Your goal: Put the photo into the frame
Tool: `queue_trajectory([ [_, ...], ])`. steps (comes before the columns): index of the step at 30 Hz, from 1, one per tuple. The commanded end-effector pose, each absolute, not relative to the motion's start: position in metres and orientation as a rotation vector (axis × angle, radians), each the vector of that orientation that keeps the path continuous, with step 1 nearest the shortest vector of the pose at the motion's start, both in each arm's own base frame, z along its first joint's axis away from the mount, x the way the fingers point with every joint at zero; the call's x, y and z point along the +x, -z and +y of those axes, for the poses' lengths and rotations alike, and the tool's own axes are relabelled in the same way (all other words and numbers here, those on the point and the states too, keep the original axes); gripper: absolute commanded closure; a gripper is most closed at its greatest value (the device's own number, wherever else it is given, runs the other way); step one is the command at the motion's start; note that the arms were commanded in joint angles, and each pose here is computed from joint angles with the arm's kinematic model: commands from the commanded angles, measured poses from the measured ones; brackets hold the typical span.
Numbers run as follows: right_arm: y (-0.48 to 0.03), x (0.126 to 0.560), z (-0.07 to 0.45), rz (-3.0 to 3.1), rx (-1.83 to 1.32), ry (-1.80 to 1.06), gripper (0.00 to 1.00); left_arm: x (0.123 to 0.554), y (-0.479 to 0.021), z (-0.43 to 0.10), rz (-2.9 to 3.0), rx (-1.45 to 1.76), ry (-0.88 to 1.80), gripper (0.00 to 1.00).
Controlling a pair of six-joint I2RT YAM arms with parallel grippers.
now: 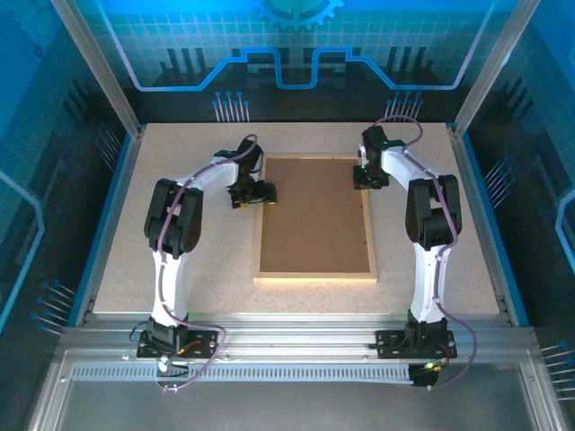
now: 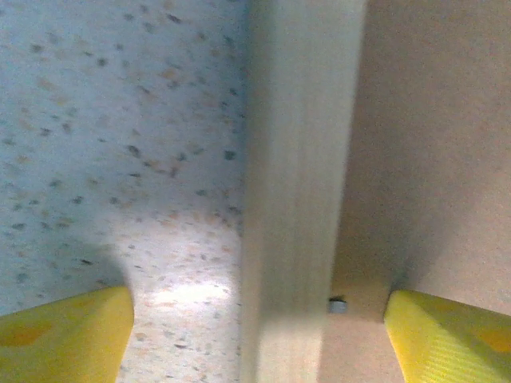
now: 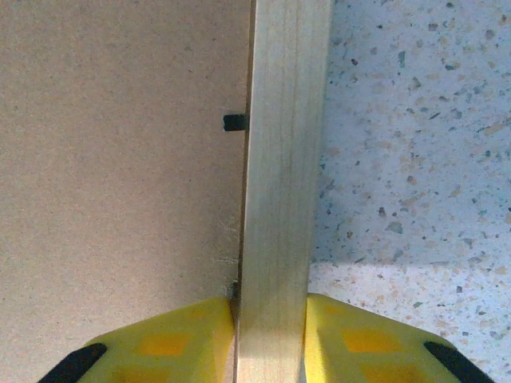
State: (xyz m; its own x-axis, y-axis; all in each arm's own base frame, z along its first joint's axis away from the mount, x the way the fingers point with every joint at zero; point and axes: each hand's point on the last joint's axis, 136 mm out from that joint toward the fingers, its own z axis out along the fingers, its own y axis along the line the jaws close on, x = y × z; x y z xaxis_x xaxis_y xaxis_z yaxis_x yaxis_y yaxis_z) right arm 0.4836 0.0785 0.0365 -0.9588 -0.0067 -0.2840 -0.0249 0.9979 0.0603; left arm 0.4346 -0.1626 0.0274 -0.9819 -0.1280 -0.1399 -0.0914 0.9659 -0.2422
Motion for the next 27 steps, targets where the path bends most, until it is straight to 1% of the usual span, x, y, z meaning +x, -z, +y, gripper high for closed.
queue_trajectory([
  [1, -0.021, 0.468, 0.098, 2.907, -0.064, -0.202, 0.68, 0.43, -0.059, -0.174, 2.939, -0.075, 0.416, 0.15],
  [4, -0.022, 0.467, 0.097, 2.906, -0.061, -0.203, 0.68, 0.432, -0.076, -0.156, 2.914, -0.087, 0.374, 0.15],
  [8, -0.023, 0.467, 0.096, 2.904, -0.059, -0.197, 0.68, 0.427, -0.093, -0.145, 2.875, -0.105, 0.377, 0.14],
  [12, -0.023, 0.467, 0.095, 2.907, -0.059, -0.191, 0.68, 0.412, -0.101, -0.139, 2.851, -0.132, 0.393, 0.12],
  [21, -0.022, 0.465, 0.095, 2.914, -0.057, -0.193, 0.68, 0.348, -0.076, -0.125, 2.929, -0.188, 0.413, 0.13],
  [25, -0.022, 0.464, 0.095, 2.918, -0.055, -0.193, 0.68, 0.327, -0.062, -0.135, 2.942, -0.24, 0.538, 0.13],
  [27, -0.023, 0.465, 0.095, 2.915, -0.052, -0.192, 0.68, 0.321, -0.056, -0.136, 2.945, -0.254, 0.543, 0.14],
])
